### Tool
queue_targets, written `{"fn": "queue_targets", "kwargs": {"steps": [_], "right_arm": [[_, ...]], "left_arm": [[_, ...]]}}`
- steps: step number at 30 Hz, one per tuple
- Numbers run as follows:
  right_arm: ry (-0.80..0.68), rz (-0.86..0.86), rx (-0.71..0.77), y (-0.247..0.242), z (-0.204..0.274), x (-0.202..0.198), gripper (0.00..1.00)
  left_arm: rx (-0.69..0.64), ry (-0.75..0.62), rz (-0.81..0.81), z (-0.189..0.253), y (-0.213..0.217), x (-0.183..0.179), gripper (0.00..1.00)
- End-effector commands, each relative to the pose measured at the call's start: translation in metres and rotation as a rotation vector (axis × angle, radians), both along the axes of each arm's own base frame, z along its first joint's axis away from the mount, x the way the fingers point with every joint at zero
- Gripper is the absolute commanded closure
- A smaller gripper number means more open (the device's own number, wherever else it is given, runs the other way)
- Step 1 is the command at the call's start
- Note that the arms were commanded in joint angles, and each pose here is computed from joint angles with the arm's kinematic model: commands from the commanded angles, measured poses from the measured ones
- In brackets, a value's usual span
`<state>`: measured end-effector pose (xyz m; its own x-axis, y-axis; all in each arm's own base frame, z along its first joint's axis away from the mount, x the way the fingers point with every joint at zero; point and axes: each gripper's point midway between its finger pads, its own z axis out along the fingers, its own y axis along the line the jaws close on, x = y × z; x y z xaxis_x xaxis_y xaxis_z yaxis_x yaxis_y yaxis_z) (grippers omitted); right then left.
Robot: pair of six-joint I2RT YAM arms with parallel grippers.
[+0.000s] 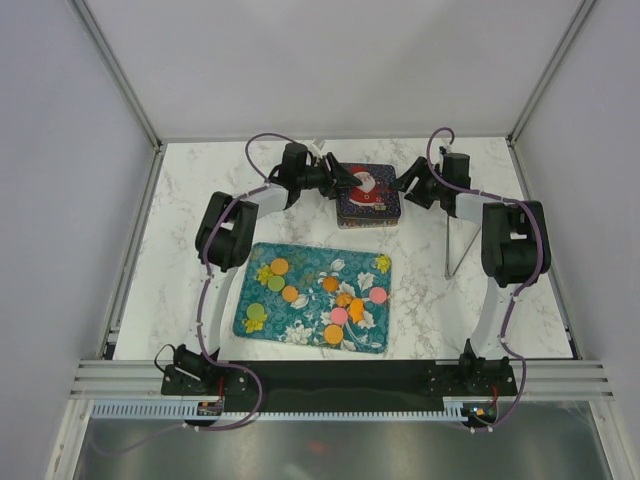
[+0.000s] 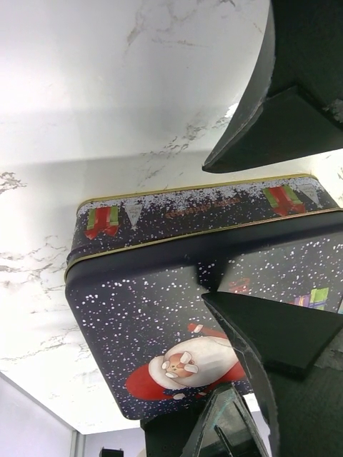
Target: Pack the cookies
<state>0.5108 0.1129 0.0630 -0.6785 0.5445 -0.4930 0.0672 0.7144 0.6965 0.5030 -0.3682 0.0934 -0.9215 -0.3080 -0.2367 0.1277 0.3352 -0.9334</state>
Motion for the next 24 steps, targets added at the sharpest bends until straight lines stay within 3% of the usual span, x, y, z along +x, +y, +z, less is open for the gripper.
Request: {"fn": "queue_targets", "kwargs": {"steps": [1,12,24], "right_arm": [[-0.034,0.032,-0.021,0.003,0.007,0.007,0.24],[-0.137,0.167,0.084,0.034,0.032,0.004,0.21],[-0.103,0.203,0.074,0.044,0.023,0.003,0.25]], "left_arm": [[0.019,-0.141,0.01,0.042,0.009,0.01,0.48],[0.036,-0.177,0.016,0.054,0.009,0.015,0.41],[0.089,-0.226,0.034,0.064,0.014,0.019,0.37]]}}
